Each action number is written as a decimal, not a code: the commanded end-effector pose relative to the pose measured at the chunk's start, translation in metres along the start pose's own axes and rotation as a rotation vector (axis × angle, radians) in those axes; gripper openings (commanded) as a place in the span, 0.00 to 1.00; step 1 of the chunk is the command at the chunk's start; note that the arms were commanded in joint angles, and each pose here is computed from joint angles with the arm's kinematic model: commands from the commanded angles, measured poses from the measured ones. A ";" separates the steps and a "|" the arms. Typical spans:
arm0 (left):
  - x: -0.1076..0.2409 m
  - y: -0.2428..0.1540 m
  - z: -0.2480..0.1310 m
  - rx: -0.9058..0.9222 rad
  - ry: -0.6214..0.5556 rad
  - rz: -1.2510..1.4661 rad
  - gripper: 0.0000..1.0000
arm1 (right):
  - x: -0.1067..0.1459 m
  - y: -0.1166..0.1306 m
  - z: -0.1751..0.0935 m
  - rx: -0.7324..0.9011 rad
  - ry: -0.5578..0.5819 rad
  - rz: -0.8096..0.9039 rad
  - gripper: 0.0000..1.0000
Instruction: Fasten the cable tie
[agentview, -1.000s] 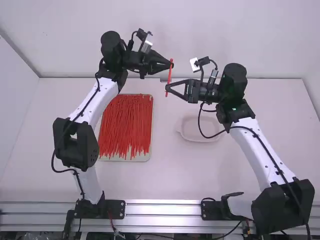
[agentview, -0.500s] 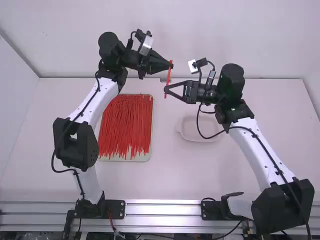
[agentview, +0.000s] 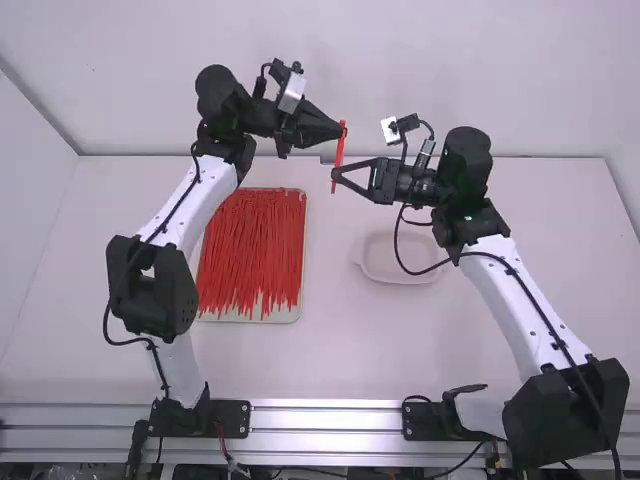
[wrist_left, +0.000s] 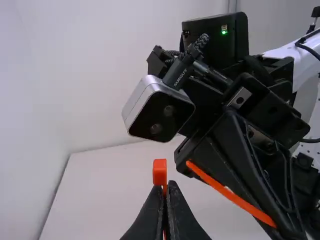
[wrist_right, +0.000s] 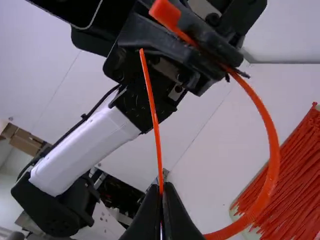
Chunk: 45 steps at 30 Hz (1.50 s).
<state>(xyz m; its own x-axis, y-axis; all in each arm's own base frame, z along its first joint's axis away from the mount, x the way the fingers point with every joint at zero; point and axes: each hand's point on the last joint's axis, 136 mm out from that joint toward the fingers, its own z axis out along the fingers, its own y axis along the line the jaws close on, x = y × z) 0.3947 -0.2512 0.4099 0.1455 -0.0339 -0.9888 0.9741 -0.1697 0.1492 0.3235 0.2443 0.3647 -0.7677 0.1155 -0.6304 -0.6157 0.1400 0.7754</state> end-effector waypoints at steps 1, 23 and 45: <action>-0.011 -0.007 0.010 0.035 -0.001 0.058 0.02 | -0.007 0.013 0.001 -0.017 -0.006 -0.032 0.00; -0.012 -0.008 0.011 0.038 -0.002 0.073 0.02 | -0.015 0.006 -0.011 0.005 -0.033 -0.029 0.00; -0.002 -0.008 0.013 0.034 -0.005 0.083 0.02 | -0.031 0.029 -0.009 -0.056 -0.081 -0.071 0.00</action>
<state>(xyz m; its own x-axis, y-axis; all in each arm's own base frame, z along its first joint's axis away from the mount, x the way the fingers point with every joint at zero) 0.3886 -0.2612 0.4129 0.2039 -0.0530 -0.9776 0.9605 -0.1823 0.2102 0.3275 0.2380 0.3911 -0.7292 0.1703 -0.6628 -0.6565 0.0995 0.7478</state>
